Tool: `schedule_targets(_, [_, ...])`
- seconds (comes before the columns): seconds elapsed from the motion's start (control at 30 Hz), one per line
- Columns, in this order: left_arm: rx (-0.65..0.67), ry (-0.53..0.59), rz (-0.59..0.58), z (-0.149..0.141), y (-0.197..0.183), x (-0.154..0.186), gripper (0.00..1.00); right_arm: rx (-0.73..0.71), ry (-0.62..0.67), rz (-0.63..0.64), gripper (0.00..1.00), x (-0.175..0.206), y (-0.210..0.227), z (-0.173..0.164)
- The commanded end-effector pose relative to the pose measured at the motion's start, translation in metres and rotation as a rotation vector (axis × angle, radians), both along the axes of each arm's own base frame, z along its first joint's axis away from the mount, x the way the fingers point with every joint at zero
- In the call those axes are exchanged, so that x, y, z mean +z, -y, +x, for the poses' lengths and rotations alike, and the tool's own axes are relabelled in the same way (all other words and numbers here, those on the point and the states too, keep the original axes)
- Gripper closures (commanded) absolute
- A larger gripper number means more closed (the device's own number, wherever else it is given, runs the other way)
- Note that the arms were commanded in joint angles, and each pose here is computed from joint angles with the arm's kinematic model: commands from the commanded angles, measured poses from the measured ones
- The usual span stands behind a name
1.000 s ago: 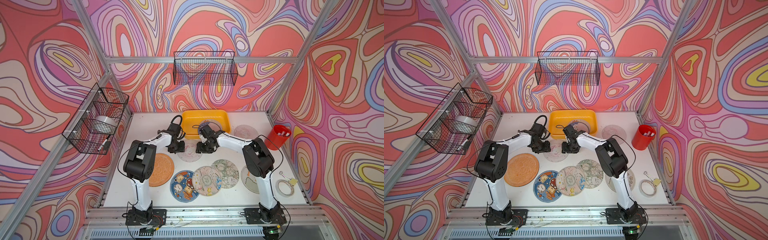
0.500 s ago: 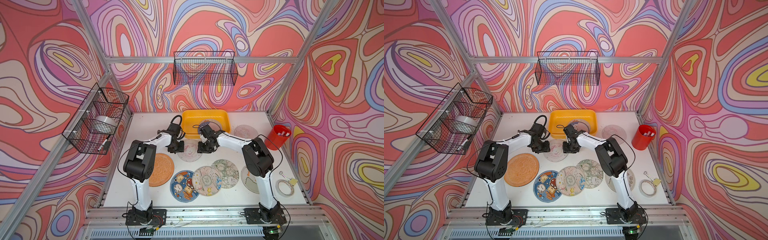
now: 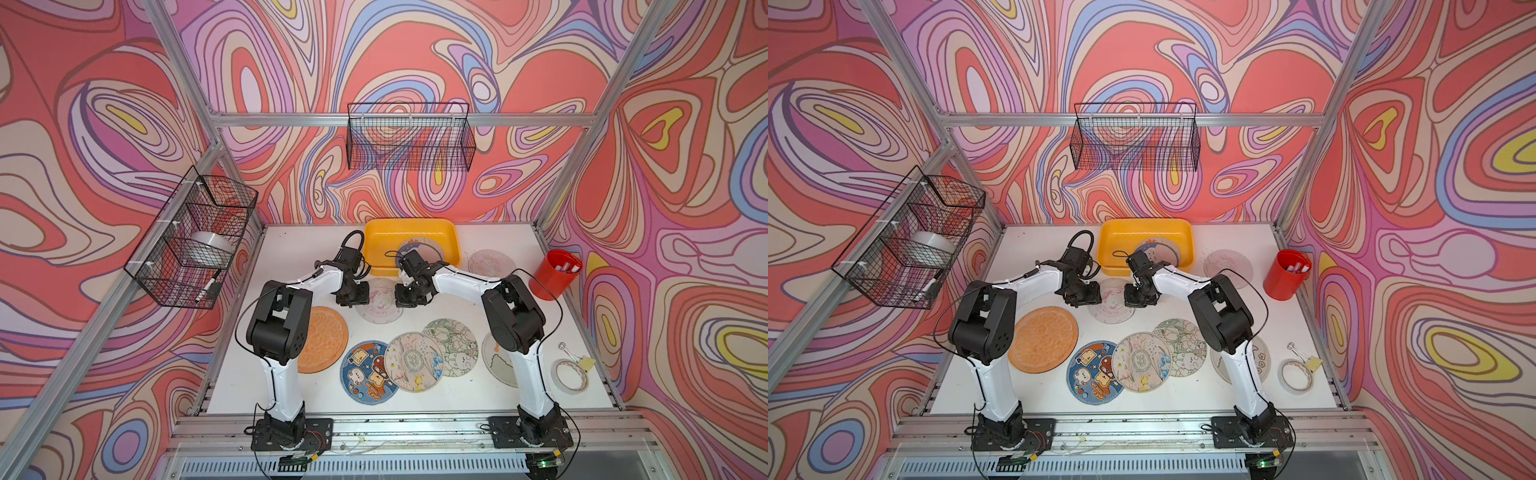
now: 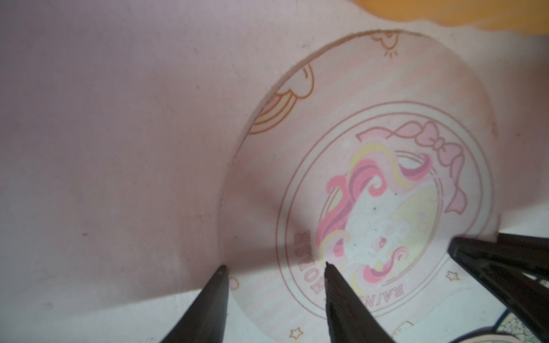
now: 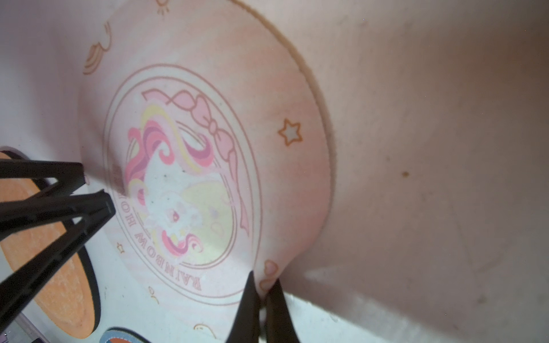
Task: Put the coasters into the storage box
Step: Pick up the coaster from the center of the board.
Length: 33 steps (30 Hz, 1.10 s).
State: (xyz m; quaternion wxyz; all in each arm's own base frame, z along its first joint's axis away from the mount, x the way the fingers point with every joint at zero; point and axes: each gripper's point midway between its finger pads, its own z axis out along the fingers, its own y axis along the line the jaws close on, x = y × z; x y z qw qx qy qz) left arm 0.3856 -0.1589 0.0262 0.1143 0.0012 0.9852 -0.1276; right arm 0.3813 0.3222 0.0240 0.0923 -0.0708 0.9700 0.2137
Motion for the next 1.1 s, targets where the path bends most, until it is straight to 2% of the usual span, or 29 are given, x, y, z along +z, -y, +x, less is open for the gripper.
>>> schedule_targets(0.0, [0.003, -0.060, 0.000, -0.021, -0.002, -0.005, 0.38, 0.007, -0.017, -0.001, 1.00, 0.004, 0.002, -0.011])
schedule_targets(0.27, [0.056, 0.000, -0.041, -0.022, -0.010, 0.020, 0.25, 0.026, 0.046, 0.058, 1.00, 0.063, 0.004, -0.025])
schedule_targets(0.5, [0.075, 0.040, -0.074, -0.021, -0.011, 0.035, 0.17, 0.045, 0.162, 0.099, 1.00, 0.129, 0.002, -0.015])
schedule_targets(0.77, [0.086, 0.051, -0.099, -0.025, -0.011, 0.039, 0.13, 0.073, 0.320, 0.082, 1.00, 0.190, -0.005, 0.022])
schedule_targets(0.97, [0.092, 0.053, -0.105, -0.032, -0.012, 0.040, 0.11, 0.055, 0.405, 0.066, 1.00, 0.205, -0.005, 0.068])
schedule_targets(1.07, [0.095, 0.052, -0.104, -0.036, -0.013, 0.040, 0.10, 0.034, 0.424, 0.067, 1.00, 0.201, -0.001, 0.093])
